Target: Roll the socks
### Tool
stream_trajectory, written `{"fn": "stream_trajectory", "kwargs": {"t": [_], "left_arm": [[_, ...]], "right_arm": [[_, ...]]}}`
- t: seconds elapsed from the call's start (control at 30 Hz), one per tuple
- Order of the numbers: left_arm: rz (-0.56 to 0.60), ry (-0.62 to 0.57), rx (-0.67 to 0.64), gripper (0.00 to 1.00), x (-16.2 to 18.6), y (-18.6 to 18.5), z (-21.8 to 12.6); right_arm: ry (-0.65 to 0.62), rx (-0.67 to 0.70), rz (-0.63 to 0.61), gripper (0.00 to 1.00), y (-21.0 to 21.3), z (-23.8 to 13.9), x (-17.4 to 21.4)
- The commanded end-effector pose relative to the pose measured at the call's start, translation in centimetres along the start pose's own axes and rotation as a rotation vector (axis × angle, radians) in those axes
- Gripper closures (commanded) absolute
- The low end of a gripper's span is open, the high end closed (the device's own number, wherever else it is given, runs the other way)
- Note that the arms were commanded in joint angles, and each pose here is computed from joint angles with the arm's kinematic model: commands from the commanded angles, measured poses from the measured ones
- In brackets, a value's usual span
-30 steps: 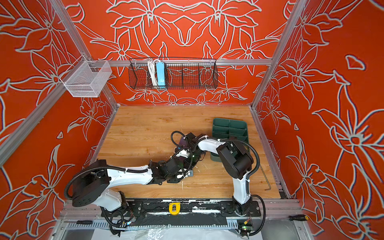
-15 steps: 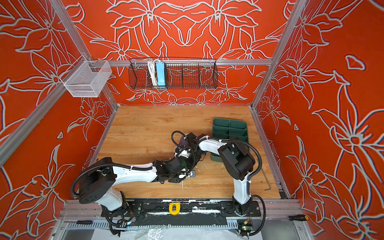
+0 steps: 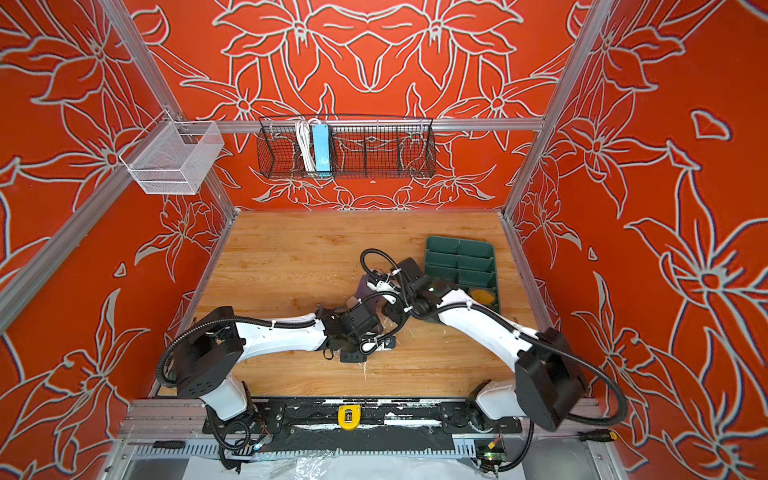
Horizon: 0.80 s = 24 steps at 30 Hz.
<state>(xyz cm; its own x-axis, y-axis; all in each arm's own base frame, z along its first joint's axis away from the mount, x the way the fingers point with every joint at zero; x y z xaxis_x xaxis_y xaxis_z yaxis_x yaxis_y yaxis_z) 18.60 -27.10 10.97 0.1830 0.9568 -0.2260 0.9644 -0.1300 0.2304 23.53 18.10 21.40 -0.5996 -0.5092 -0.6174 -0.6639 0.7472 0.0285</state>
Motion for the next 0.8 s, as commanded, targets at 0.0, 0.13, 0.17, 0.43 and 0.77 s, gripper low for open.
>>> {"fn": "stream_trajectory", "kwargs": {"t": [0.0, 0.13, 0.17, 0.43, 0.77], "left_arm": [[-0.083, 0.065, 0.163, 1.0, 1.0, -0.9, 0.4], [-0.165, 0.038, 0.259, 1.0, -0.2, 0.1, -0.9], [-0.184, 0.023, 0.308, 1.0, -0.5, 0.3, -1.2], [-0.482, -0.077, 0.623, 1.0, -1.2, 0.6, -0.7], [-0.731, -0.183, 0.694, 1.0, 1.2, -1.9, 2.6]], "right_arm": [[-0.205, 0.369, 0.088, 0.54, -3.6, -3.4, -1.4], [-0.504, 0.646, 0.236, 0.38, -5.4, -9.3, -2.0], [-0.583, 0.668, 0.26, 0.32, -5.4, -10.6, -1.9], [-0.642, 0.264, -0.263, 0.44, -0.6, -13.7, 0.7], [-0.24, 0.038, -0.94, 0.46, 5.3, -8.6, 8.0]]}}
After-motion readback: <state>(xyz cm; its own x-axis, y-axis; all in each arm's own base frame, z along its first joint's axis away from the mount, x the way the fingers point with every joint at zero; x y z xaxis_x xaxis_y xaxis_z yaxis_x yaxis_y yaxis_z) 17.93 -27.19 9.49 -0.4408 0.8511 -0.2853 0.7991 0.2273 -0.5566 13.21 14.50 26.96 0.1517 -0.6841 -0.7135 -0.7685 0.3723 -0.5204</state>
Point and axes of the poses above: each gripper's point midway between its finger pads, its own z axis out along the fingers, its own y axis along the line the jaws close on, x = y × z, the point moved 9 cm from there along -z, back along the fingers, and after that the axes turned 11 degrees about z, right-handed, at the moved point
